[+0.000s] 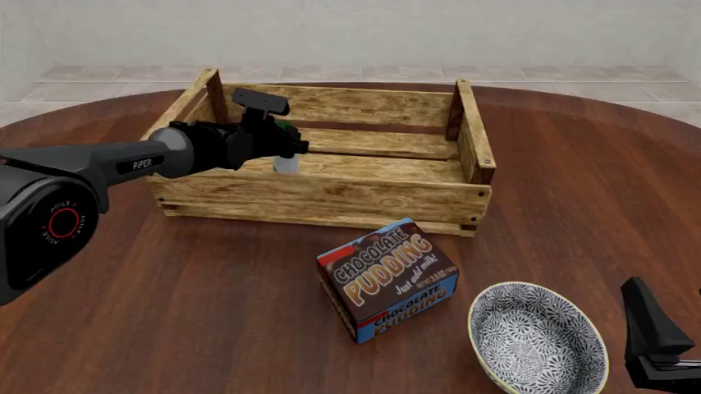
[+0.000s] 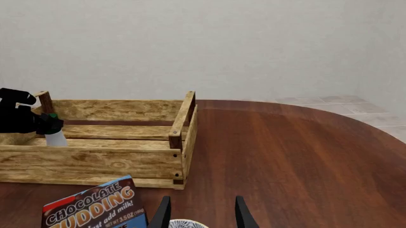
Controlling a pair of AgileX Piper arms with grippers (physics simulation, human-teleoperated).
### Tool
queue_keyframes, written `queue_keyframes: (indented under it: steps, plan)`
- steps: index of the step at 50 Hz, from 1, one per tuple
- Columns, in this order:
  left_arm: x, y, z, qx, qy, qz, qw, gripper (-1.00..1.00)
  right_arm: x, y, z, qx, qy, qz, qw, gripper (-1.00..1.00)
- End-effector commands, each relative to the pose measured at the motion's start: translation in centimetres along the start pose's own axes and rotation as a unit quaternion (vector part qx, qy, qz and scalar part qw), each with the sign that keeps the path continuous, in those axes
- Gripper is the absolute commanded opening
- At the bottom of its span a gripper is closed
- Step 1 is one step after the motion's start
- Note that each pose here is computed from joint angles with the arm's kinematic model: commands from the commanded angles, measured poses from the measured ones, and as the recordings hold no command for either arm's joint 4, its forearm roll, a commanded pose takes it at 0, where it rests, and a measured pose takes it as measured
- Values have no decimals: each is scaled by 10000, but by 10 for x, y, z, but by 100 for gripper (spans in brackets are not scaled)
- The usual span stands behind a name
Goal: Pick up the salad dressing and put it in the tray.
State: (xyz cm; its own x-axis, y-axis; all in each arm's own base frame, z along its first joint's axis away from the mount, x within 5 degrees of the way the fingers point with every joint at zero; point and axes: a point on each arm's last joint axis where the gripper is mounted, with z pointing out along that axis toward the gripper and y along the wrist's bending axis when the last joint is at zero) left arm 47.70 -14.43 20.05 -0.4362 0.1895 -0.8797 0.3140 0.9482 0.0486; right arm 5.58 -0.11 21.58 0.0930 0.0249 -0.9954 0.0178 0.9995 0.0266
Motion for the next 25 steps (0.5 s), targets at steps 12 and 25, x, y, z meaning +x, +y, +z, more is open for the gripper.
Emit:
queue_keyframes:
  steps: [12, 25]
  plan:
    - [4, -1, 4, 13, 121, -12, 9999, 100, 0, 0, 0, 0, -1, -2, 10000, 100]
    - [1, -2, 1, 22, 92, -53, 9999, 100, 1, 0, 0, -4, -2, 0, 10000, 100]
